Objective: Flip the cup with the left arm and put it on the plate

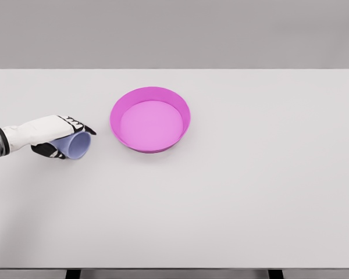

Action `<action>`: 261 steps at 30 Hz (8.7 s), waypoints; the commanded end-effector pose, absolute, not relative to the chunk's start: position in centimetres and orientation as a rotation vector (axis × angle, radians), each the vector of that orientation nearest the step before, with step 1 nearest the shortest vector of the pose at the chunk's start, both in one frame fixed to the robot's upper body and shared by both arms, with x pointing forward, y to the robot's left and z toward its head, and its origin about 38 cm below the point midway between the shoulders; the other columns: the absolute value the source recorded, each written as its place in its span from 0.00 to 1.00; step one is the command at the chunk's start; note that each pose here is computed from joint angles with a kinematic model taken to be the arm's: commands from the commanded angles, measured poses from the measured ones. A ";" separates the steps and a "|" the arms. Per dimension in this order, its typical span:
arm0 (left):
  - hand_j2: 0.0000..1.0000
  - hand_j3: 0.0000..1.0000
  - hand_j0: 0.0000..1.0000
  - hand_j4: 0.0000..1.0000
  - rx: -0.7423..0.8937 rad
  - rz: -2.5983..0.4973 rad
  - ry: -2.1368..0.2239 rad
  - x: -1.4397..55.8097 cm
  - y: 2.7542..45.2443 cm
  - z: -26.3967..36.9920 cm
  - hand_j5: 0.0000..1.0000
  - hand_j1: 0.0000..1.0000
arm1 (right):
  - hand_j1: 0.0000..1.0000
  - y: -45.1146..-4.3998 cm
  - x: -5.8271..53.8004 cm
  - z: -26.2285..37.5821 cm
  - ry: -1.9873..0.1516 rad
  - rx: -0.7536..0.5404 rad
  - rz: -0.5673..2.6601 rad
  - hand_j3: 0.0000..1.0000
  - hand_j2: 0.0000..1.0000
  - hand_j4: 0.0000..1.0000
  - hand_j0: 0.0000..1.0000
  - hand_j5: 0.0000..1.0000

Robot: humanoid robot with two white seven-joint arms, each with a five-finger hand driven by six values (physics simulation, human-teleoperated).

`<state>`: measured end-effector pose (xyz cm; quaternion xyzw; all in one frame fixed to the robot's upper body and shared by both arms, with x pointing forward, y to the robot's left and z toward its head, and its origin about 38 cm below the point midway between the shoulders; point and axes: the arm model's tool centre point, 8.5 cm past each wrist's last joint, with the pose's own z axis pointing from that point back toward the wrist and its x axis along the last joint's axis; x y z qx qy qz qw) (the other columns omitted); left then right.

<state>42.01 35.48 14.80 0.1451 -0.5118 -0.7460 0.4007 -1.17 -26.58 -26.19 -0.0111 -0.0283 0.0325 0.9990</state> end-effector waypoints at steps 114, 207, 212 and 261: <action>0.71 0.71 0.71 0.71 -0.416 -1.051 -1.822 45.4 19.2 11.2 0.71 0.71 | 1.00 -26.6 -1.2 -26.2 -0.057 -0.022 0.064 1.00 1.00 1.00 1.00 1.00; 1.00 1.00 1.00 1.00 -0.440 -0.874 -1.751 48.1 18.4 8.7 1.00 1.00 | 1.00 -26.6 -1.2 -26.2 -0.057 -0.022 0.066 1.00 1.00 1.00 1.00 1.00; 1.00 1.00 1.00 1.00 -0.438 -0.873 -1.752 48.1 18.6 8.8 1.00 1.00 | 1.00 -26.6 -1.2 -26.2 -0.057 -0.022 0.064 1.00 1.00 1.00 1.00 1.00; 1.00 1.00 1.00 1.00 -0.298 -0.909 -1.704 48.3 25.4 9.4 1.00 1.00 | 1.00 -26.6 -1.2 -26.2 -0.057 -0.022 0.064 1.00 1.00 1.00 1.00 1.00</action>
